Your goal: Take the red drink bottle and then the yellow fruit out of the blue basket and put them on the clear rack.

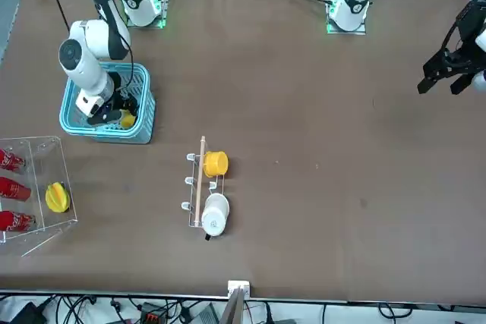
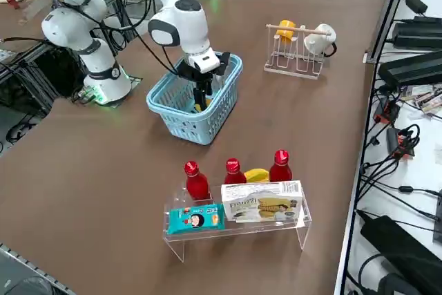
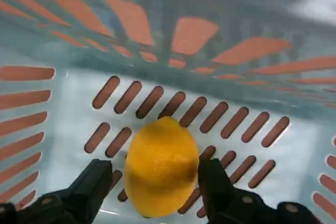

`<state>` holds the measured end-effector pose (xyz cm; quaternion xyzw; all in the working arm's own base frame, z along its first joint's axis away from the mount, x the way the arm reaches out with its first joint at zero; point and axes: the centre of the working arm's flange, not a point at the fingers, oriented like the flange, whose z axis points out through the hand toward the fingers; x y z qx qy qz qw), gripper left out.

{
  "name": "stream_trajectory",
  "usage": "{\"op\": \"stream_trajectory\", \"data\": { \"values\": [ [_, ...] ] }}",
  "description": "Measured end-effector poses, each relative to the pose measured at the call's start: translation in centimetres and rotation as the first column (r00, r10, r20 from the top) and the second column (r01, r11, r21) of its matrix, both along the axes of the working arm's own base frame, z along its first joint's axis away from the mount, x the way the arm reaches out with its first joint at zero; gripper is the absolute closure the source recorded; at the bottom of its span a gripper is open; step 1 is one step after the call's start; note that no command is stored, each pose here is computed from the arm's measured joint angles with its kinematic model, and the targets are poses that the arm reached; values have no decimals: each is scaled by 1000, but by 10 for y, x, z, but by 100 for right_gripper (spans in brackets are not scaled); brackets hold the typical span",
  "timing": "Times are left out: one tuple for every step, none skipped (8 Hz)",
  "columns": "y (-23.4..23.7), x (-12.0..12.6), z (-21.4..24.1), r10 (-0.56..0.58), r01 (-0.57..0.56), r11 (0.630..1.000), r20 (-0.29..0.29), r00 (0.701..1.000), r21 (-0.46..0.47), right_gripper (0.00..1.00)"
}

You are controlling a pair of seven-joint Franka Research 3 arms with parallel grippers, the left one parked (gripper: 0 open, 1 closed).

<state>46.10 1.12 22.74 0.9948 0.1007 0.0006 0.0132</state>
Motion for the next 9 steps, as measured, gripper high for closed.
{"op": "stream_trajectory", "data": {
  "values": [
    [0,-1,-4,-1,1,1000,-7,1000,0,0],
    [-1,-1,-6,-3,3,1000,-12,1000,-1,0],
    [-3,-2,-8,-6,6,1000,-15,1000,-1,0],
    [-5,-2,-10,-11,11,1000,-17,1000,-1,0],
    [-6,-2,-13,-13,13,1000,-14,1000,-1,0],
    [-6,-2,-17,-13,13,1000,-13,1000,-1,1],
    [-6,-1,-19,-13,13,1000,-11,1000,0,3],
    [-6,-1,-19,-13,13,1000,-9,1000,0,10],
    [-6,-1,-19,-13,13,1000,-8,1000,0,12]
  ]
}}
